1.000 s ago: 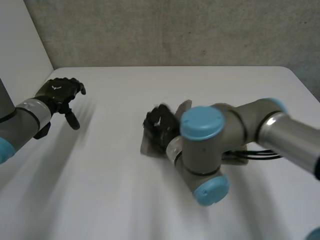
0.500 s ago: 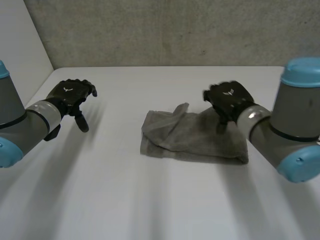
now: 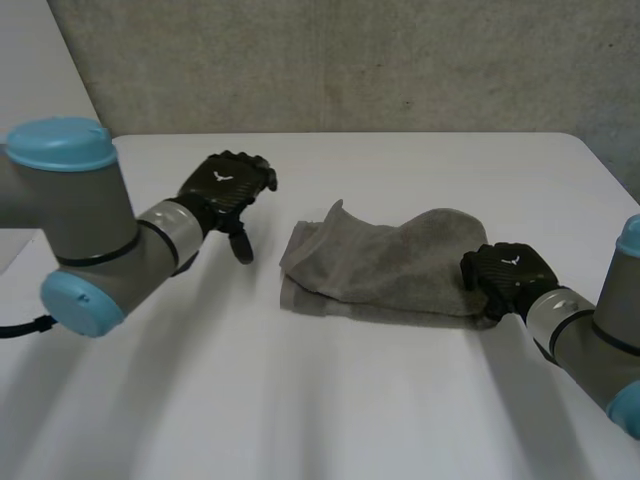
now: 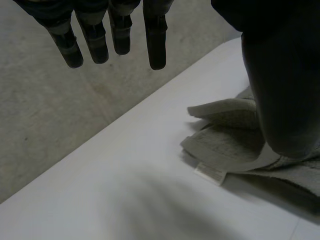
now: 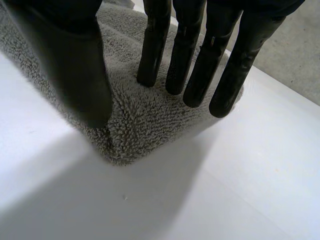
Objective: Fold the towel.
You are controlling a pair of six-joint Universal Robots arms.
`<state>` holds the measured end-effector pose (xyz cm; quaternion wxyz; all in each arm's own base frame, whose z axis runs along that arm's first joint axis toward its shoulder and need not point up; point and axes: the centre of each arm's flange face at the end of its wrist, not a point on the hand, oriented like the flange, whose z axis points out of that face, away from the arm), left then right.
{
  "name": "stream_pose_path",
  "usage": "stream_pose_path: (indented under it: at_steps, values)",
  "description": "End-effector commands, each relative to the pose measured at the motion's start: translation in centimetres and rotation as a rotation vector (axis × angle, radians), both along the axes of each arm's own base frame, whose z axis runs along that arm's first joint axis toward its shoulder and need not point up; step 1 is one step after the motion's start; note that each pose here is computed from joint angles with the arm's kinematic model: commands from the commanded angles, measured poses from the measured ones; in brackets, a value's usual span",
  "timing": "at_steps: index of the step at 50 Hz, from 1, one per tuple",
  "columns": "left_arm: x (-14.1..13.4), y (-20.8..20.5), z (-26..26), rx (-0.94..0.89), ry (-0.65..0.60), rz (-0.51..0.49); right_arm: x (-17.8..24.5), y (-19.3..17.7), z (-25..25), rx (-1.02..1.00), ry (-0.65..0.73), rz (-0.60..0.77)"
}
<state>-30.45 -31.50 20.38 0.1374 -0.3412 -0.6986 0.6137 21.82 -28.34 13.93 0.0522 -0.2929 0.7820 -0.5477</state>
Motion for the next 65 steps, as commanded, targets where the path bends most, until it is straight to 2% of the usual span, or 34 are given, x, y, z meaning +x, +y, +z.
stream_pose_path:
  at_steps: [1, 8, 15, 18, 20, 21, 23, 26, 28, 29, 31, 34, 40, 45, 47, 51, 53, 56, 58, 59, 61, 65]
  values:
    - [-0.9, 0.5, -1.5, 0.033, -0.013, -0.020, 0.1, -0.8, -0.6, -0.031, 0.005, -0.009]
    - [-0.7, 0.6, -1.6, 0.043, -0.016, -0.018, -0.6, -3.0, 2.0, -0.127, 0.002, -0.070]
    - [0.4, -0.1, -0.3, 0.018, -0.002, 0.016, 0.3, -4.2, 6.3, -0.240, 0.008, -0.054]
    - [0.9, -0.5, 0.7, 0.000, 0.014, 0.033, 2.8, -3.4, 8.0, -0.265, -0.010, 0.023]
    - [1.2, -0.5, 2.2, -0.020, 0.049, 0.044, 6.9, -1.8, 9.8, -0.312, -0.038, 0.137]
    - [1.2, -0.5, 2.2, -0.020, 0.049, 0.044, 6.9, -1.8, 9.8, -0.313, -0.038, 0.138]
    - [1.6, -0.6, 3.7, -0.036, 0.089, 0.058, 10.8, 0.0, 10.2, -0.332, -0.059, 0.244]
    - [1.8, -0.6, 4.3, -0.040, 0.106, 0.065, 12.5, 0.9, 10.2, -0.329, -0.066, 0.293]
    - [2.1, -0.7, 4.8, -0.038, 0.132, 0.076, 15.6, 2.9, 8.8, -0.299, -0.063, 0.389]
    - [2.1, -0.7, 4.8, -0.038, 0.132, 0.076, 15.6, 2.9, 8.8, -0.299, -0.063, 0.389]
    - [2.3, -0.6, 5.0, -0.030, 0.145, 0.083, 18.2, 4.9, 6.6, -0.260, -0.031, 0.475]
    - [2.3, -0.5, 4.7, -0.020, 0.144, 0.084, 19.8, 6.5, 3.9, -0.224, 0.042, 0.544]
    - [2.5, -0.3, 4.2, -0.006, 0.138, 0.085, 20.1, 7.2, 1.5, -0.199, 0.146, 0.581]
    - [2.4, -0.4, 4.2, -0.007, 0.139, 0.083, 19.5, 7.1, 3.1, -0.198, 0.110, 0.556]
    - [2.4, -0.6, 4.2, -0.013, 0.141, 0.084, 18.2, 6.3, 6.0, -0.202, 0.032, 0.491]
    - [2.2, -0.5, 4.4, -0.016, 0.144, 0.079, 16.2, 4.8, 8.2, -0.203, -0.024, 0.408]
    - [1.8, -0.1, 4.5, -0.018, 0.145, 0.067, 13.8, 3.3, 9.3, -0.205, -0.047, 0.307]
    - [1.7, 0.0, 4.6, -0.019, 0.146, 0.065, 12.4, 2.5, 9.6, -0.204, -0.050, 0.242]
    - [1.7, 0.1, 4.4, -0.013, 0.145, 0.064, 9.8, 1.2, 9.6, -0.205, -0.046, 0.127]
    - [1.7, 0.1, 4.4, -0.013, 0.145, 0.064, 9.8, 1.2, 9.6, -0.205, -0.046, 0.127]
    - [1.6, 0.4, 4.2, -0.006, 0.142, 0.057, 7.2, 0.3, 7.9, -0.169, -0.012, 0.030]
    - [1.4, 0.6, 4.0, -0.001, 0.139, 0.053, 4.9, -0.4, 6.2, -0.143, 0.009, -0.037]
